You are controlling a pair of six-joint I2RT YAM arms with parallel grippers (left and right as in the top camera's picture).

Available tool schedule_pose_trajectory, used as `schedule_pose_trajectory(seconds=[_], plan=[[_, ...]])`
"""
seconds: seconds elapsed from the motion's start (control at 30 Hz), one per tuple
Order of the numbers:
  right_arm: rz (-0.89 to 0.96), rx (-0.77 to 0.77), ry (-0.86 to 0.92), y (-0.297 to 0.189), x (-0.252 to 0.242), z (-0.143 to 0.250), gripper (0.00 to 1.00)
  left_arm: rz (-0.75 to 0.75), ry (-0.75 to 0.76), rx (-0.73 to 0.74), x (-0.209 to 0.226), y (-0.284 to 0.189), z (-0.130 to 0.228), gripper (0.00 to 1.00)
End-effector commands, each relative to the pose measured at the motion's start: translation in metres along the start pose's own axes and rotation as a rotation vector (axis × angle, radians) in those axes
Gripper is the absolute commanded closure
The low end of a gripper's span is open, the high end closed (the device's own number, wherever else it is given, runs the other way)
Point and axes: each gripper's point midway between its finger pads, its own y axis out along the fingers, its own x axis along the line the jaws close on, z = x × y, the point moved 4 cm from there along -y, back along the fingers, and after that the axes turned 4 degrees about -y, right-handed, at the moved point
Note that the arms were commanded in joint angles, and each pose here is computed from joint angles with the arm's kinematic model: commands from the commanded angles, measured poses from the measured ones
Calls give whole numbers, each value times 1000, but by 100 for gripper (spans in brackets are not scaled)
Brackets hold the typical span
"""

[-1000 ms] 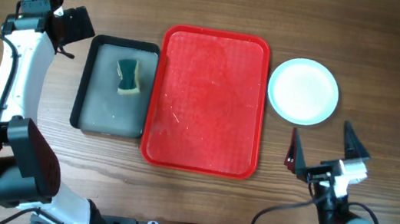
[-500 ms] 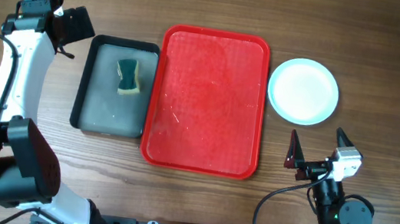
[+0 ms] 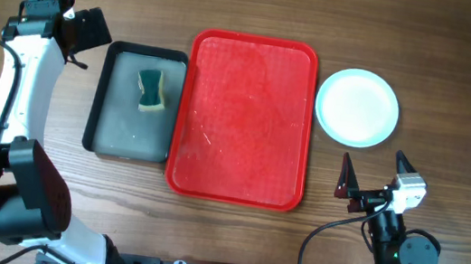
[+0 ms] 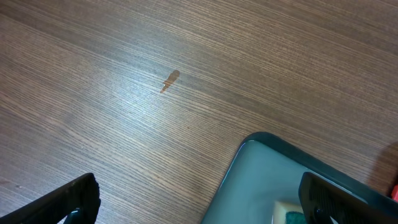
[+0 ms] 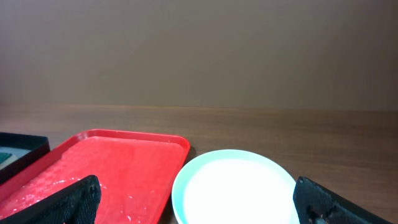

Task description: Clean dirty plates on tray and stack at the side

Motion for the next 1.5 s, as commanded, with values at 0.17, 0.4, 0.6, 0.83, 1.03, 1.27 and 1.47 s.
schedule_pose_trajectory(seconds=[0.17,0.4,0.6,0.83,1.03,1.27,1.47], plan=[[-11,-14,13,-1,1,-2,0,-8,-14,-14,2,-3,-4,0],[-11,-13,13,-1,1,-2,0,-8,-14,-14,2,-3,-4,0],[-11,-13,13,-1,1,-2,0,-8,-14,-14,2,-3,-4,0],[-11,-13,13,-1,1,-2,0,-9,-13,-11,3,-3,-4,0],[-11,-13,13,-1,1,-2,0,-5,-17,-27,3,-10,-7,0],[-11,-14,13,-1,1,-2,0,59,-50,-256,8,-105,-37,0],[-11,-13,13,-1,1,-2,0,115,-79,-453,25,-213,-31,0]])
